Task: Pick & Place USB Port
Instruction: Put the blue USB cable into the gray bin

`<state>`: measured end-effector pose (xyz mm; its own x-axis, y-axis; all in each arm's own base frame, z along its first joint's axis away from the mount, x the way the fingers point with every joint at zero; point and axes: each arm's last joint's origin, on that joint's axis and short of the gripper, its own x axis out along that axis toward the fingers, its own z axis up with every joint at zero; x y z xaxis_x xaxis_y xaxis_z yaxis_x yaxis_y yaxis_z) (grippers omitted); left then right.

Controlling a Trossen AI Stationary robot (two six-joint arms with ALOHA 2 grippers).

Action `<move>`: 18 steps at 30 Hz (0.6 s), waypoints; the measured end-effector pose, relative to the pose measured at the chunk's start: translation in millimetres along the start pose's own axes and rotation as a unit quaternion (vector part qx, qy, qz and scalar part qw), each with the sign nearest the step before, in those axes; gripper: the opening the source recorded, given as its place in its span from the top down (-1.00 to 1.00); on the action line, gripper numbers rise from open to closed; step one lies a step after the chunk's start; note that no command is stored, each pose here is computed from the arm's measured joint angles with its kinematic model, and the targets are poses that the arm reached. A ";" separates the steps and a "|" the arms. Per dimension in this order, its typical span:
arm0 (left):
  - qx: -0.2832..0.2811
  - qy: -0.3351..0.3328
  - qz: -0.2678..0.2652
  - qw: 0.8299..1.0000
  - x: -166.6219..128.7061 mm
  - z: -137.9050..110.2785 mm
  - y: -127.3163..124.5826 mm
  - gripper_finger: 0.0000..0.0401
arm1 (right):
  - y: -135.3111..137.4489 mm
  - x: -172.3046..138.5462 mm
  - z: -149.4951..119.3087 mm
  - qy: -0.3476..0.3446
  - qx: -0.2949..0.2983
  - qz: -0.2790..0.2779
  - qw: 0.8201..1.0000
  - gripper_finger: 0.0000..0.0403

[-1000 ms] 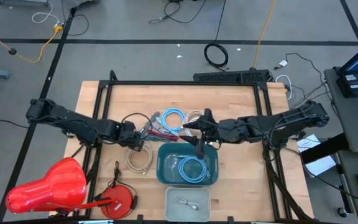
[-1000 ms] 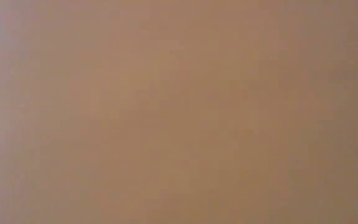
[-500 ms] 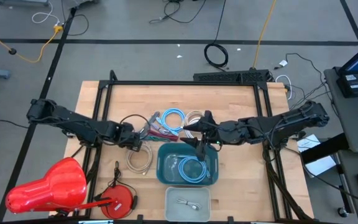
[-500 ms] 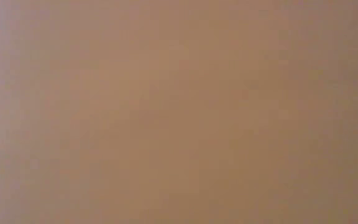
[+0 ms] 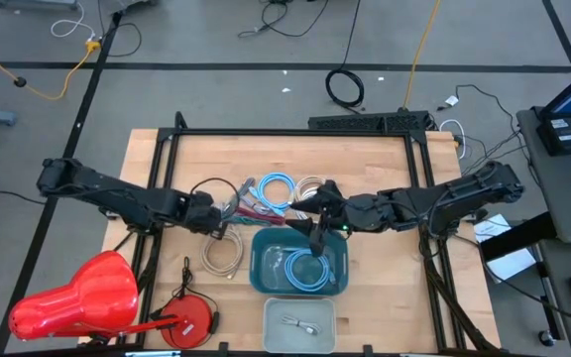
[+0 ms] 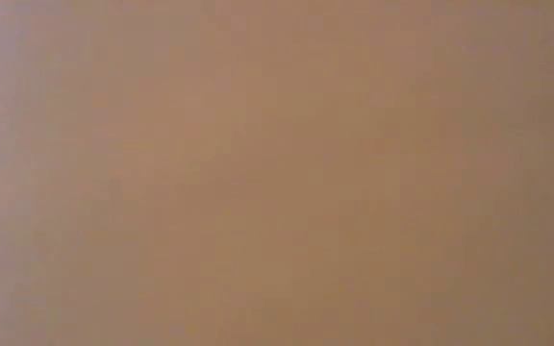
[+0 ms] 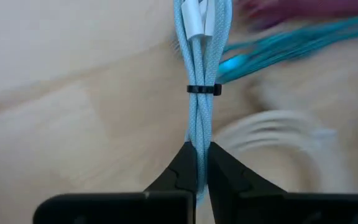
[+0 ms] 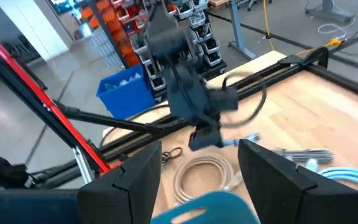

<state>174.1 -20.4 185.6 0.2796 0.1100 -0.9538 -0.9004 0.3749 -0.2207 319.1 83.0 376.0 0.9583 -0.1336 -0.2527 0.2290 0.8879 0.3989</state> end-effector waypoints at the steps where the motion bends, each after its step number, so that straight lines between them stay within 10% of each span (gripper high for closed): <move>1: -0.001 -0.017 -0.018 1.000 -9.5 3.0 -4.0 0.93 | 1.0 2.4 -0.5 -0.004 0.009 0.004 1.000 -0.01; 5: 0.011 -0.111 -0.140 0.984 -58.9 13.1 -24.1 0.93 | 3.2 14.1 -3.6 -0.049 0.065 0.050 0.995 -0.02; 11: 0.059 -0.238 -0.348 0.905 -128.9 21.5 -54.9 0.93 | -23.5 40.1 -33.9 -0.113 0.168 0.126 0.971 0.00; 18: 0.093 -0.252 -0.405 0.874 -144.2 16.8 -77.3 0.93 | -61.4 36.9 -56.0 -0.203 0.202 0.158 0.945 0.01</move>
<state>209.0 -49.8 343.6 0.9538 0.1131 -0.2782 -0.2819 0.6565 -0.6997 330.9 48.2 292.8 0.9574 -0.1215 0.2619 -0.1110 0.6824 0.7225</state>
